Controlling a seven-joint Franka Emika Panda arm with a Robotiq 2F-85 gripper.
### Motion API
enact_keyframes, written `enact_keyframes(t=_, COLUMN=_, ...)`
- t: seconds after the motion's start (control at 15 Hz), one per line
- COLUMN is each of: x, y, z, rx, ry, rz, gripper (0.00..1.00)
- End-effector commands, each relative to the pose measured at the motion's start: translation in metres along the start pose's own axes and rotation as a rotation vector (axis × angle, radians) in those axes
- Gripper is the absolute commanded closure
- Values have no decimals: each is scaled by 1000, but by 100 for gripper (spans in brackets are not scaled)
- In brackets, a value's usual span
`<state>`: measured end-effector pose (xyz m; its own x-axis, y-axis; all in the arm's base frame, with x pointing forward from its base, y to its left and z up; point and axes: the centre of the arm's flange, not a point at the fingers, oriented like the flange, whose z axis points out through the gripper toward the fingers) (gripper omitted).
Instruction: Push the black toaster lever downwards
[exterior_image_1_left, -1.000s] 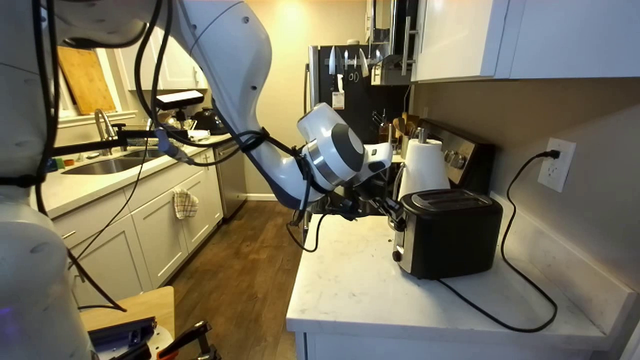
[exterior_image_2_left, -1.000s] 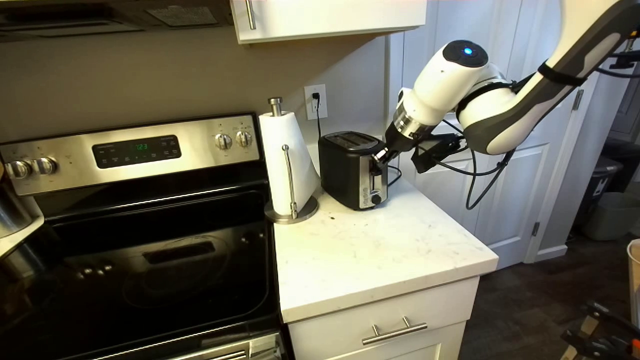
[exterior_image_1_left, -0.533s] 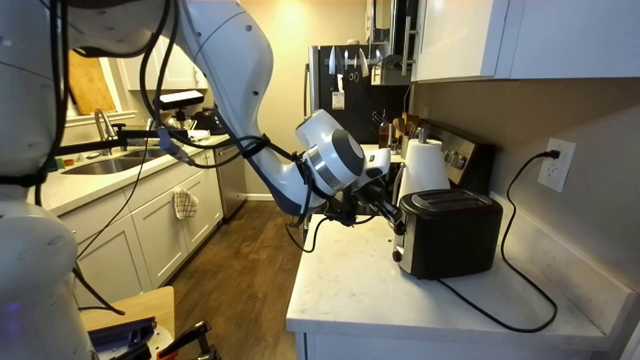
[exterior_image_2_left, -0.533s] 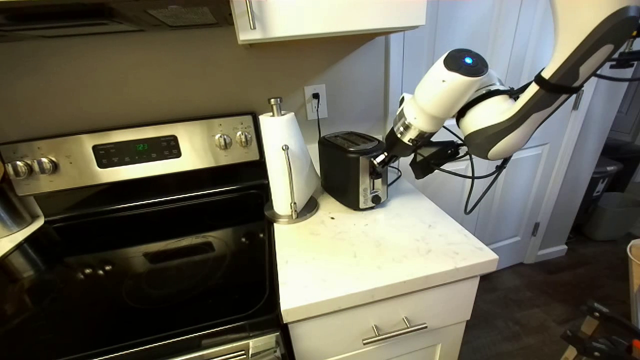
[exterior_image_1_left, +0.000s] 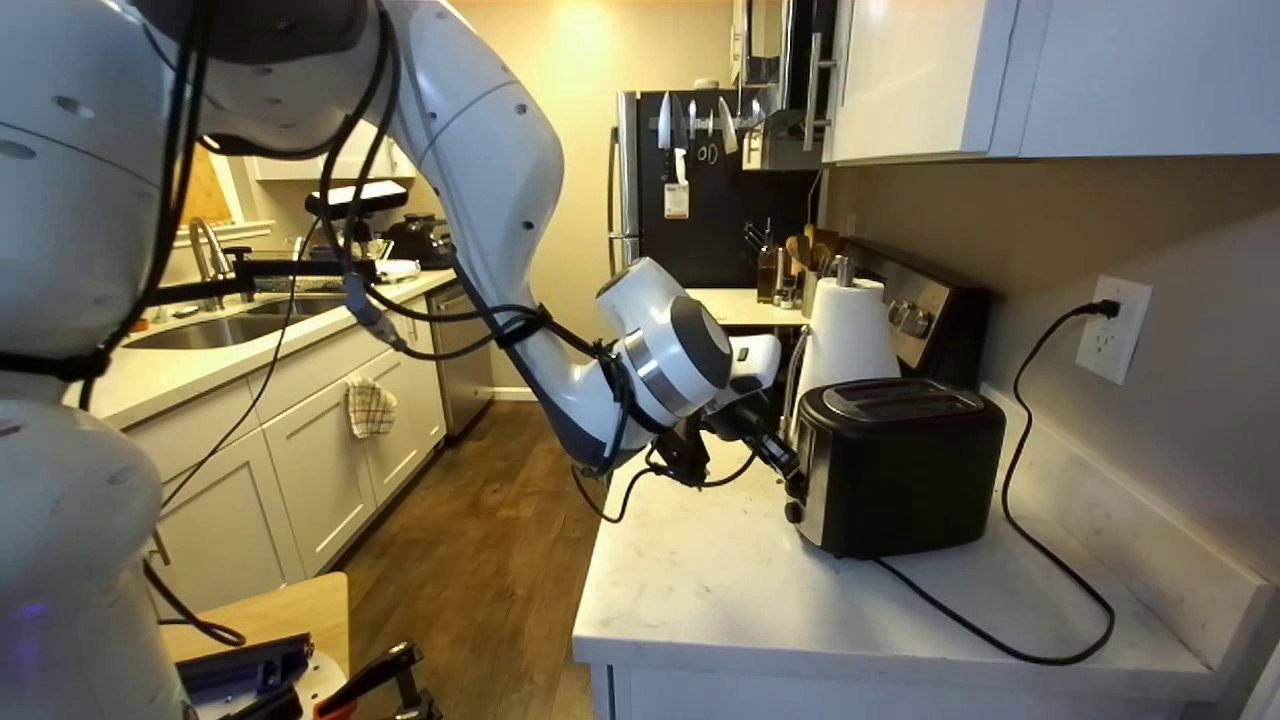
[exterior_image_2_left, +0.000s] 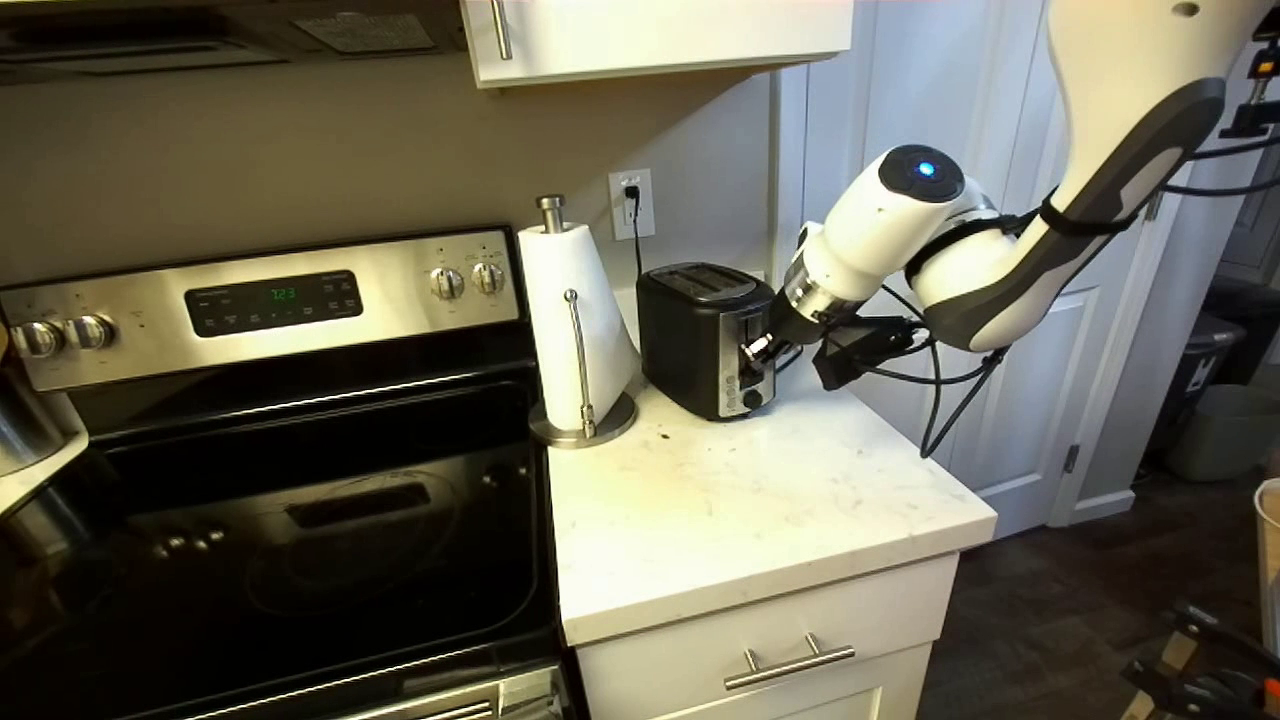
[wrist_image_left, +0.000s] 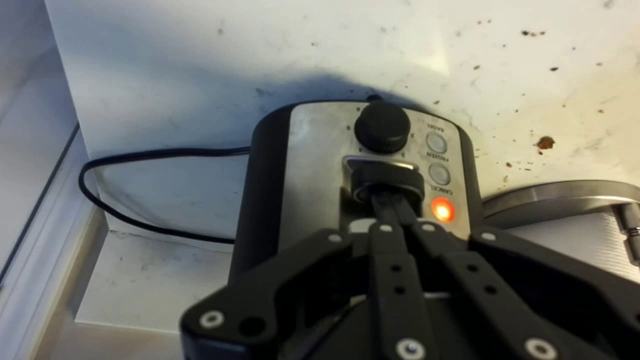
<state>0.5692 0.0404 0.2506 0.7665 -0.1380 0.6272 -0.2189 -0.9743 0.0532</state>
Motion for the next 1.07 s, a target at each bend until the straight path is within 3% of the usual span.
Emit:
enact_keyframes(t=0.0, x=-32, y=-4, z=39, rx=-4, ry=-7, rz=38, gripper=100)
enact_keyframes(t=0.2, x=-34, y=-3, z=43, rx=-1, ry=0, rz=60, gripper=100)
enact_keyframes(t=0.47, x=-45, y=-2, z=51, rx=-23, ry=-114, rz=122, gripper=100)
enact_keyframes(t=0.73, x=-55, y=7, z=55, rx=-9, ry=-135, rz=157, gripper=100)
enact_keyframes(t=0.87, x=-51, y=8, z=50, rx=-12, ry=-113, rz=153, gripper=100)
enact_keyframes(t=1.0, x=-41, y=9, z=36, rx=2, ry=-40, rz=128, gripper=100)
